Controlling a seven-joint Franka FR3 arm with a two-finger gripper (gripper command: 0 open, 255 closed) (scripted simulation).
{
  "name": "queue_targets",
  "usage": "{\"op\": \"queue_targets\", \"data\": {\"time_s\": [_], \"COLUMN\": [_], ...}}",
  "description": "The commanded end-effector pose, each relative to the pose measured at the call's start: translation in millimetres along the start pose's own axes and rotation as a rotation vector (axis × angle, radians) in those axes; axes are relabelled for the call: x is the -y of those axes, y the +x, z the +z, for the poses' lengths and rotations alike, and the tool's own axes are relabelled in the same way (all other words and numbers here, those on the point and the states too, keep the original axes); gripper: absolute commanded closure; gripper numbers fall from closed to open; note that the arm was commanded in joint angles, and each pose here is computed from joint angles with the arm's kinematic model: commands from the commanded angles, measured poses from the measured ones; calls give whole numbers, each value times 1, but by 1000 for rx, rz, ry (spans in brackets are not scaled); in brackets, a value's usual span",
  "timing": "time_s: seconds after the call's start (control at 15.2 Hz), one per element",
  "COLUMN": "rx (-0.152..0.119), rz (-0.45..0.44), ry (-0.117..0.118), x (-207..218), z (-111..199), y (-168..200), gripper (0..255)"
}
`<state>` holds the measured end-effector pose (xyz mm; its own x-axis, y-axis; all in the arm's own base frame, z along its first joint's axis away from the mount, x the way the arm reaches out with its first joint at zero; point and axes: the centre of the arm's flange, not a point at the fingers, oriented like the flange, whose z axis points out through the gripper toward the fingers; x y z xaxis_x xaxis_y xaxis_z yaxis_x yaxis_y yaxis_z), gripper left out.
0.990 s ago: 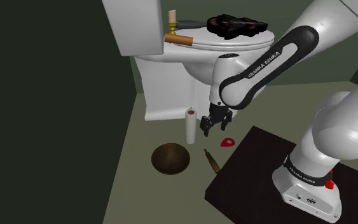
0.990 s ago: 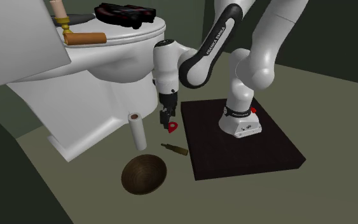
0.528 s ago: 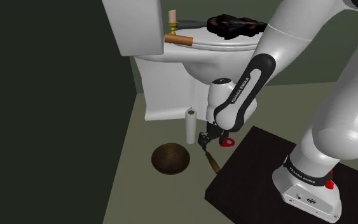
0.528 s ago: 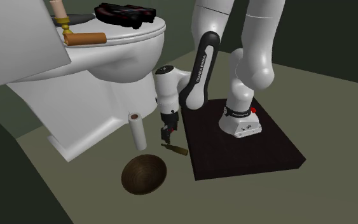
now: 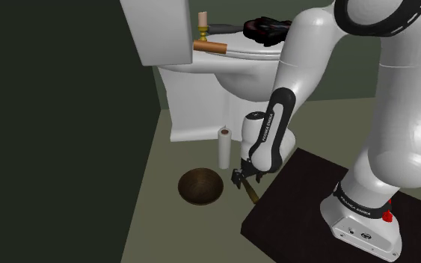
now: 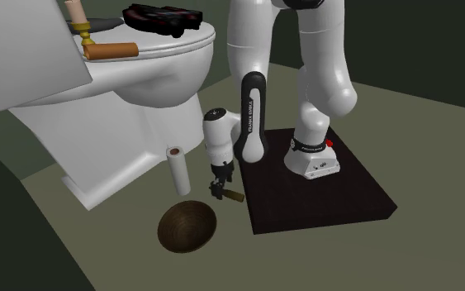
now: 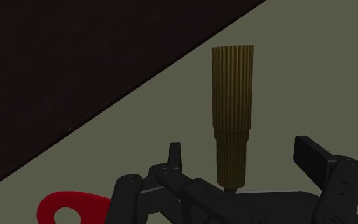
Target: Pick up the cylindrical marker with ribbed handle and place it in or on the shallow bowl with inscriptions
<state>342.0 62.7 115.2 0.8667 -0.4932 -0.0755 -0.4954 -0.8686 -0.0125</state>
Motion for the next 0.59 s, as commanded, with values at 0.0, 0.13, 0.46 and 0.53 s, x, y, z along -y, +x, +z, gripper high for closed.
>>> {"op": "queue_targets", "data": {"time_s": [0.0, 0.13, 0.46, 0.53], "rx": [-1, -1, -1, -1], "rz": [0, 0, 0, 0], "ry": [0, 0, 0, 0], "x": [0, 0, 0, 0], "z": [11, 24, 24, 24], "y": [0, 0, 0, 0], "gripper": [0, 0, 0, 0]}}
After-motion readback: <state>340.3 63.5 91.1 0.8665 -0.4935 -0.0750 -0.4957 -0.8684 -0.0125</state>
